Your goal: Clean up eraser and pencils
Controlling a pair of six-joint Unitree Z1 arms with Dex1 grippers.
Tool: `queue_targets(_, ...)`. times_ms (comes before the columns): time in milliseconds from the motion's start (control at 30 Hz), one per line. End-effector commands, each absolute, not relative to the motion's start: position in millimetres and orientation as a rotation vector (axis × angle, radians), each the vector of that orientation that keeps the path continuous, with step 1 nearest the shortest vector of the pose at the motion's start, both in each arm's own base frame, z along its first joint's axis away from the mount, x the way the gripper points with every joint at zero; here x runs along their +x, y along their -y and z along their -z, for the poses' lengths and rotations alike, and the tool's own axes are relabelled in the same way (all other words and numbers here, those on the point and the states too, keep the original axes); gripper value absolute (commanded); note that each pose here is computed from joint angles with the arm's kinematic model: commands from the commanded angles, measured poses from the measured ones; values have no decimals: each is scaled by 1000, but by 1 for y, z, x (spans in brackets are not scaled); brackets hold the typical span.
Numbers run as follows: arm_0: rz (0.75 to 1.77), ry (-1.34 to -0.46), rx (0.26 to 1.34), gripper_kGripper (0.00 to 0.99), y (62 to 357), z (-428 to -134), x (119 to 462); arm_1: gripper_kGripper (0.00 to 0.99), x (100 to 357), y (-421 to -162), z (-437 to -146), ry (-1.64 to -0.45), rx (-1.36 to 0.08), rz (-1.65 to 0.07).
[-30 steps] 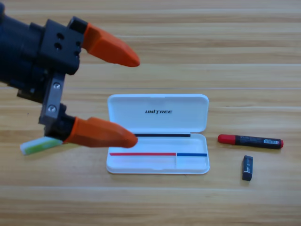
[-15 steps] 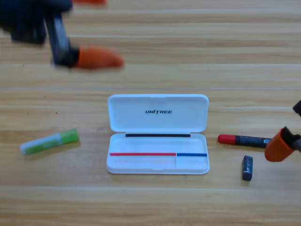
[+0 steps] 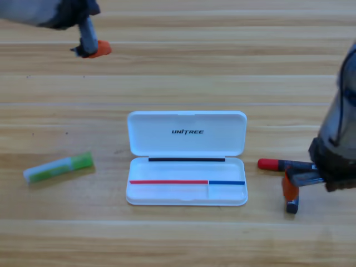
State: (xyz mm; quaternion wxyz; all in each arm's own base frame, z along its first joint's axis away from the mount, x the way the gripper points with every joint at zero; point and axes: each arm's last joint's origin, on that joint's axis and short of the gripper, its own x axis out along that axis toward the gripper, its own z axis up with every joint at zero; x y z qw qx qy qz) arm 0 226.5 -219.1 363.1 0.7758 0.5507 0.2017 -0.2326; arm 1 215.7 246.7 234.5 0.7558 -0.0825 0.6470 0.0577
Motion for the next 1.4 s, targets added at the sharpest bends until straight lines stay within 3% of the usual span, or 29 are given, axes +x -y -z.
queue_targets(33,493,-615,1280,954,210,-335,260,963,239,-256,-197,-1475,-112,-52)
queue_targets(333,635,-807,1233,954,169,-323,285,853,248,-265,-176,-1484,-68,-8)
queue_targets(600,772,-1016,1094,953,141,-276,320,825,256,-267,-161,-1479,-44,13)
queue_targets(700,869,-1077,1022,948,124,-259,333,810,258,-267,-158,-1481,-39,13)
queue_targets(800,932,-1111,977,950,113,-242,342,808,258,-268,-154,-1491,-40,13)
queue_targets(867,940,-1134,969,951,112,-234,345,729,257,-268,-151,-1510,-40,7)
queue_targets(1400,994,-1220,912,962,112,-204,346,729,245,-253,-144,-1611,-12,22)
